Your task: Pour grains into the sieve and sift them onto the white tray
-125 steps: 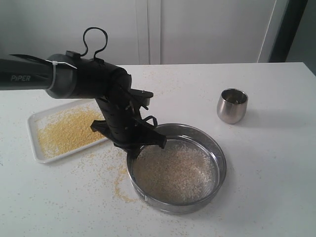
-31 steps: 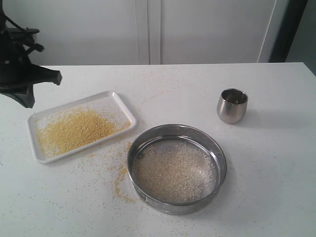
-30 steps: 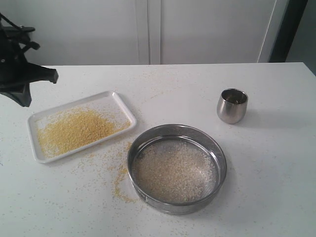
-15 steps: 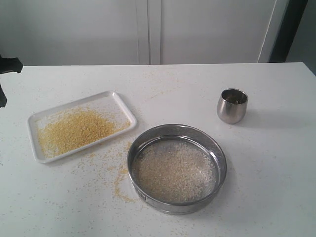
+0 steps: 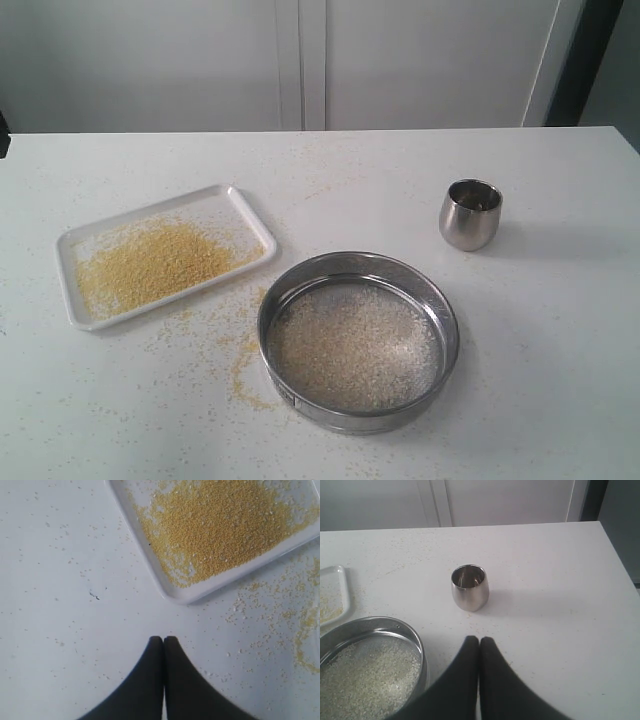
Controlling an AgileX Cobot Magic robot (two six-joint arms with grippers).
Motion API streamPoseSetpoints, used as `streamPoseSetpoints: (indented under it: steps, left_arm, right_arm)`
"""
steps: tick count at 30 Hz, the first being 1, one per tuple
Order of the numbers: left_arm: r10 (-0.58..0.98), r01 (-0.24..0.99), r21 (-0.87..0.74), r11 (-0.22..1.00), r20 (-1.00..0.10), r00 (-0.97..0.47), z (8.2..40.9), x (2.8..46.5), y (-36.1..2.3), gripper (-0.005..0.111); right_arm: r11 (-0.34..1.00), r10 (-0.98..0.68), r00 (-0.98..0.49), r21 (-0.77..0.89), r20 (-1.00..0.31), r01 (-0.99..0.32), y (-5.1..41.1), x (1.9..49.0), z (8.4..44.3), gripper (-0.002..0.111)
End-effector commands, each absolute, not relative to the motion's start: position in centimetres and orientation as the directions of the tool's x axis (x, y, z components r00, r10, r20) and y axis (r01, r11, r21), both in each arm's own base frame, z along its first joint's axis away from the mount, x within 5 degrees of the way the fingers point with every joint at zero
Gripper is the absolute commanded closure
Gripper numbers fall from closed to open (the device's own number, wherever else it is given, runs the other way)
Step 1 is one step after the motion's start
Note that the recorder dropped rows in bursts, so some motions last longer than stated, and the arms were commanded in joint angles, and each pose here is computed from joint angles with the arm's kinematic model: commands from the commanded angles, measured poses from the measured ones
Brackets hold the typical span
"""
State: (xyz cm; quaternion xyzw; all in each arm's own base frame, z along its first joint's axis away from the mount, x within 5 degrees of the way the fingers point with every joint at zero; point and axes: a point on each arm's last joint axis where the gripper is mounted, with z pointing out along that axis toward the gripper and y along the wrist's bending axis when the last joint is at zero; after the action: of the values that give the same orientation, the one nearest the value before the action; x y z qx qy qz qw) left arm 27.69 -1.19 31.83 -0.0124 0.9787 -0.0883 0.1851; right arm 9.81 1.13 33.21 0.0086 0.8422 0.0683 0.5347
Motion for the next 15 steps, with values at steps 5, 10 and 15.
streamPoseSetpoints:
  steps: [5,10,15]
  left_arm:
    - [-0.037,0.039,-0.160,0.986,-0.446,-0.894,32.3,22.9,-1.1,0.107]
    - [-0.020,0.063,-0.140,0.988,-0.525,-0.851,32.2,20.1,-1.1,0.107]
    - [-0.027,0.064,-0.133,0.989,-0.589,-0.808,32.1,17.9,-1.1,0.107]
  right_arm:
    - [0.991,0.093,-0.419,0.127,-0.903,-0.053,1.1,9.8,33.2,0.108]
    - [0.991,0.093,-0.419,0.127,-0.903,-0.053,1.1,9.8,33.2,0.108]
    - [0.991,0.093,-0.419,0.127,-0.903,-0.053,1.1,9.8,33.2,0.108]
